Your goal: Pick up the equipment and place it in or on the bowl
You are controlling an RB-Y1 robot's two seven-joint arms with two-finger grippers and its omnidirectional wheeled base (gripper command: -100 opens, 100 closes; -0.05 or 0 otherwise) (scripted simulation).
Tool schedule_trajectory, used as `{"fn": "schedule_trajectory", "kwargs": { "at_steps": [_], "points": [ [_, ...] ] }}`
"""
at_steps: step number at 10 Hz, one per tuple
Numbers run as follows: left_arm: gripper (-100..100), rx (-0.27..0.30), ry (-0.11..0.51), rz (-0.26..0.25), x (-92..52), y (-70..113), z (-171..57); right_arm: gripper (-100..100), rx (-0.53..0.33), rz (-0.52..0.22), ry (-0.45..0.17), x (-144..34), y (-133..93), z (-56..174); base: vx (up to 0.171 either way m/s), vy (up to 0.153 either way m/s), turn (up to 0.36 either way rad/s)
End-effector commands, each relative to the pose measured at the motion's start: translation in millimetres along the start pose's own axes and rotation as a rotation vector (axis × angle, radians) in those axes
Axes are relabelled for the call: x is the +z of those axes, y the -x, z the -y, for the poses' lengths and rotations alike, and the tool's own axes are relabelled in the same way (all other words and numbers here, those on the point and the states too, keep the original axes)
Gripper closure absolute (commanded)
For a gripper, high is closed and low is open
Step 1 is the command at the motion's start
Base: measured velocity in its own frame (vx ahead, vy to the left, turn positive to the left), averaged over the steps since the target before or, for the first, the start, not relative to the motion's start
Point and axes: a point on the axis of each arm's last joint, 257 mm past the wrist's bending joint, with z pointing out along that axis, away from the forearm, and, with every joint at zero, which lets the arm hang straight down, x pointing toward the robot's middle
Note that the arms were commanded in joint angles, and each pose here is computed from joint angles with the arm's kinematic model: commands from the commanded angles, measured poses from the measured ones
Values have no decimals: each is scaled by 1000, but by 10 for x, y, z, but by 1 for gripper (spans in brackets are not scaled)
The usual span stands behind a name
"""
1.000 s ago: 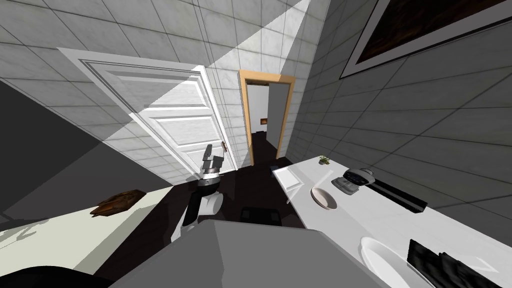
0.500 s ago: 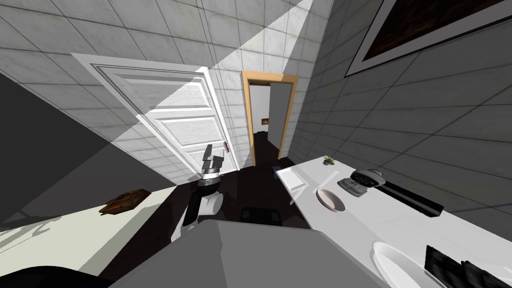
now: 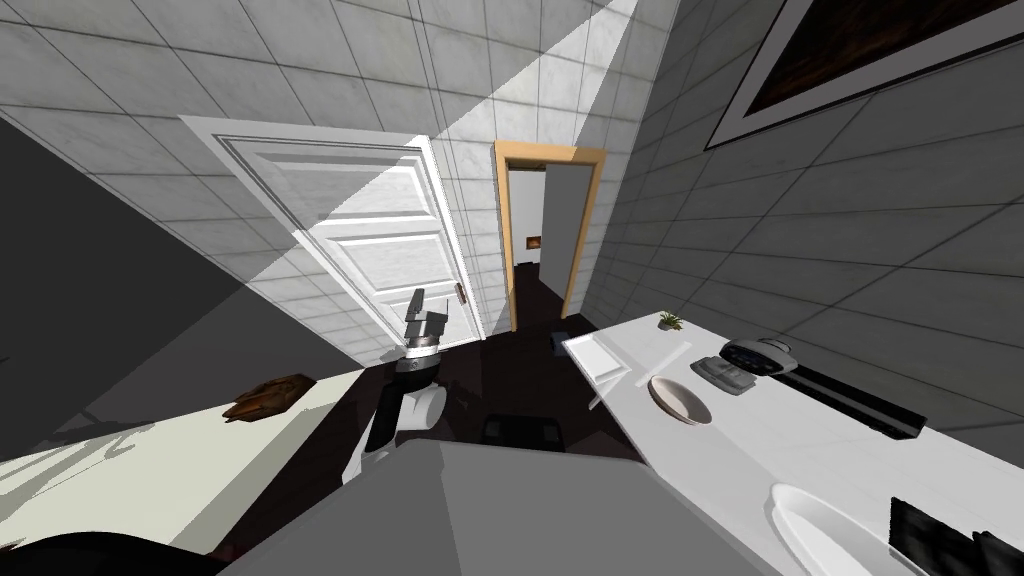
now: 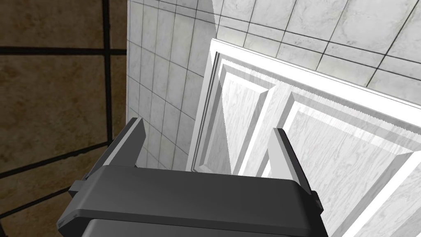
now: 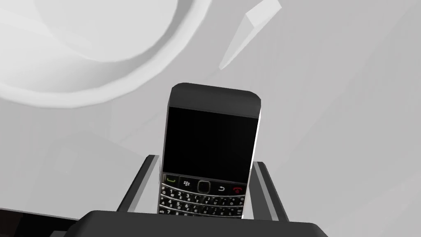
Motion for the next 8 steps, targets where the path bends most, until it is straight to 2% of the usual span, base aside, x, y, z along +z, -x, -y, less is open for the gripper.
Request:
{"fn": "schedule_trajectory", "kwargs": {
  "at_steps": [1,5,6,8],
  "points": [
    [0,0,0,0,0,0,0,100,47,-6,-11,-56,-130,-19,-36,114,68],
    [0,0,0,0,0,0,0,100,158,3,-38,-208,-326,-41,-57,91,69],
    [0,0,0,0,0,0,0,100,158,3,-38,-208,-326,-41,-24,46,15],
    [0,0,0,0,0,0,0,100,211,10,-54,-285,-410,-43,-24,45,64]
  ]
}}
